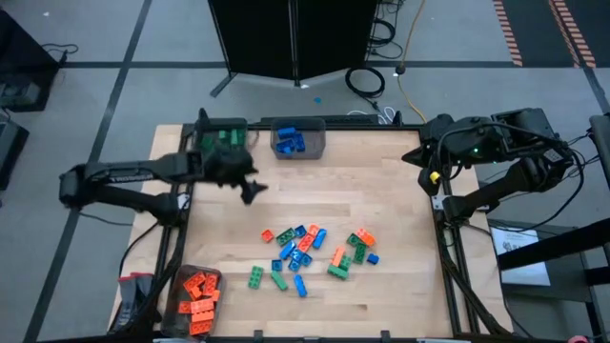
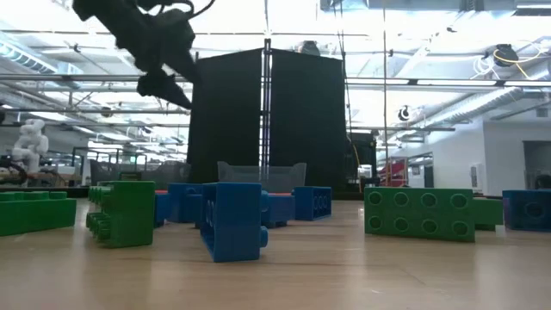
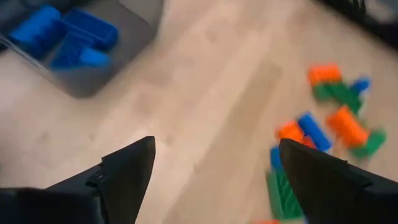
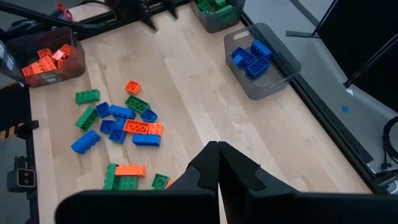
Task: Sort blocks
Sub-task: Put the orange gamepiece into the bottom black bin
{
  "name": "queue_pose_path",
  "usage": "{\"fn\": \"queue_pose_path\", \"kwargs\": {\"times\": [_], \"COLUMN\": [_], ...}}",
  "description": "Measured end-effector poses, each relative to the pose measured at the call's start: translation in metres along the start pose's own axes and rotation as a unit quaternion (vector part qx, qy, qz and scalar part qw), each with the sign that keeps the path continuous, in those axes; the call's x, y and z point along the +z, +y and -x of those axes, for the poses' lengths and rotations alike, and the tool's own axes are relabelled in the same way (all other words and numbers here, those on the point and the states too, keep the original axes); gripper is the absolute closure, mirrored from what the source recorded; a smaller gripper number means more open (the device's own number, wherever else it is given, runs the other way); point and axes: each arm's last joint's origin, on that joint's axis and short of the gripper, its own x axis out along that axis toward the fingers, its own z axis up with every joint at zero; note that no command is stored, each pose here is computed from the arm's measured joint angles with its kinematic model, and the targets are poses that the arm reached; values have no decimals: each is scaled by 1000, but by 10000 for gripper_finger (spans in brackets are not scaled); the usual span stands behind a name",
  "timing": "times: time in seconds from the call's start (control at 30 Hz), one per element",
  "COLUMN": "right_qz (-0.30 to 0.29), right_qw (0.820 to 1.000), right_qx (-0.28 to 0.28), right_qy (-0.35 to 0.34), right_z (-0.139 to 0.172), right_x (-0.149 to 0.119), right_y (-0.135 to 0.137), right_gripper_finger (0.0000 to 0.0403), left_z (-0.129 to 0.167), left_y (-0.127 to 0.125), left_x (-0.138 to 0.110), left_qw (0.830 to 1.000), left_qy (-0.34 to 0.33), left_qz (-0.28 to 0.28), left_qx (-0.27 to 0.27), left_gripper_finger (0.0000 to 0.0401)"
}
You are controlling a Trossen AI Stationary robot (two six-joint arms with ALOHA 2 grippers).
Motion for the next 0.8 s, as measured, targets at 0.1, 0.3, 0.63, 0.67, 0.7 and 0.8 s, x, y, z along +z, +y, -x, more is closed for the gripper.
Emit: {"fn": "queue_pose_path", "kwargs": {"times": [0.1,0.3,0.63,0.67,0.7,0.8], "right_qz": [-2,-4,-4,-4,-4,-5], "right_qw": [1000,1000,1000,1000,1000,1000], "right_qx": [2,5,4,4,4,6], "right_qy": [-5,-9,-9,-9,-9,-13], "right_z": [0,0,0,0,0,0], "right_x": [1,2,2,2,2,3], "right_y": [0,1,1,1,1,1], "right_gripper_finger": [403,403,403,403,403,403], "left_z": [-8,-25,-30,-32,-35,-45], "left_y": [-15,-33,-57,-59,-61,-70], "left_x": [-22,-75,-116,-118,-122,-131], "left_qw": [999,1000,998,998,998,998], "left_qy": [9,9,-55,-55,-52,-43], "left_qz": [-25,3,26,29,32,39], "left_qx": [24,19,27,28,30,24], "left_gripper_finger": [57,57,57,57,57,57]}}
